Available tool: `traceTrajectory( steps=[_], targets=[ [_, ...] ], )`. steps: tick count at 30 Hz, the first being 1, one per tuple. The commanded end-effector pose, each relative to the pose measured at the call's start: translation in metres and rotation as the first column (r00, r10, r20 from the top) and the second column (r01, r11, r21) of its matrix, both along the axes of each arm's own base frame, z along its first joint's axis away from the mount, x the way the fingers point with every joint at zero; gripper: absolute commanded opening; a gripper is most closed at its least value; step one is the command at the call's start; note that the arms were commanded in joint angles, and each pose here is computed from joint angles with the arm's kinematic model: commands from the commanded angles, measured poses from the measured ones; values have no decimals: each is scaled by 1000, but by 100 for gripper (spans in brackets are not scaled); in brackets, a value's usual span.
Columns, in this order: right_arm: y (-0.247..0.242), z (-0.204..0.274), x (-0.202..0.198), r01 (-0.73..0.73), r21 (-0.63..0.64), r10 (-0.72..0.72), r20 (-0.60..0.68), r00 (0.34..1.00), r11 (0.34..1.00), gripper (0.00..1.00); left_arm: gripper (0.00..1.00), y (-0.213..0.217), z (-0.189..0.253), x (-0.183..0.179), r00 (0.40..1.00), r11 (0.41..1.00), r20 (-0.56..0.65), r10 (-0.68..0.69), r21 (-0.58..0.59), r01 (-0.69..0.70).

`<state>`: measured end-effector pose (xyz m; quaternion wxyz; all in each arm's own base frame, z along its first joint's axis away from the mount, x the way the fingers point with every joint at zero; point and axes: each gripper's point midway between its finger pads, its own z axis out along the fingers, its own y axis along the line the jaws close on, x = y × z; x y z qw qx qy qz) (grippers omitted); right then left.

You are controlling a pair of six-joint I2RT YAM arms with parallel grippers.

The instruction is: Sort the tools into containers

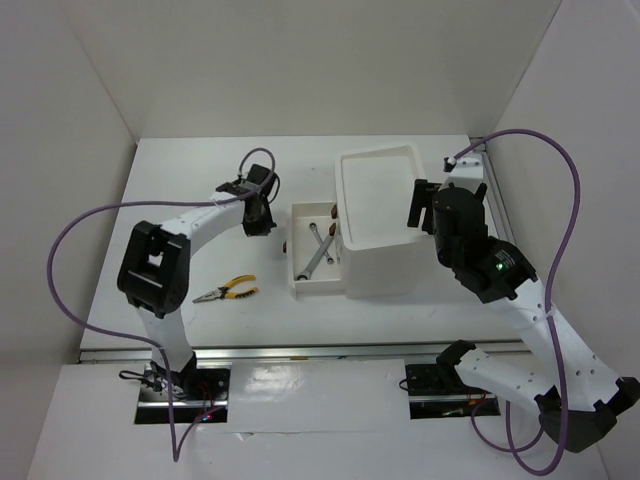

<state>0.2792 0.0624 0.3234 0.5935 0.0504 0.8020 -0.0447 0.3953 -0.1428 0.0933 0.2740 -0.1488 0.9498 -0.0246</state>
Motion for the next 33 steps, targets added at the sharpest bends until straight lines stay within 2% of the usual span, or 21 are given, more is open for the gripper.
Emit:
traceTrajectory(
  steps=[1, 5, 10, 16, 21, 27, 29, 31, 32, 33],
  targets=[
    [3, 8, 1, -4, -1, 4, 15, 1000, 1000, 81, 0, -32, -31, 0, 994, 991, -28, -105, -90, 102],
    [7, 3, 4, -14, -11, 14, 0, 1000, 1000, 81, 0, -77, -40, -1, 969, 944, -9, -245, -231, 237],
    [9, -5, 9, -8, -33, 8, -14, 1000, 999, 81, 3, -124, -36, -12, 938, 889, 20, -346, -311, 335],
    [13, -15, 16, -2, -65, -2, -54, 999, 998, 81, 3, -155, -27, -15, 918, 846, 73, -390, -365, 389],
    [11, -23, 26, -1, -61, -4, -88, 996, 998, 75, 3, -178, -23, -29, 911, 802, 94, -402, -443, 400],
    [15, -25, 49, -7, -60, -1, -126, 992, 998, 73, 4, -213, 12, -48, 884, 718, 198, -424, -522, 461],
    [11, -29, 58, -1, -57, -7, -140, 990, 998, 67, 4, -219, 17, -54, 880, 708, 202, -430, -529, 468],
    [8, -35, 62, 1, -54, -10, -160, 987, 999, 65, 4, -227, 27, -57, 866, 689, 236, -440, -531, 494],
    [9, -31, 63, 1, -49, -9, -151, 988, 999, 53, 4, -232, 27, -62, 860, 682, 236, -452, -531, 504],
    [10, -34, 65, 1, -54, -10, -162, 987, 999, 52, 4, -238, 31, -66, 847, 658, 251, -468, -541, 524]
  ],
)
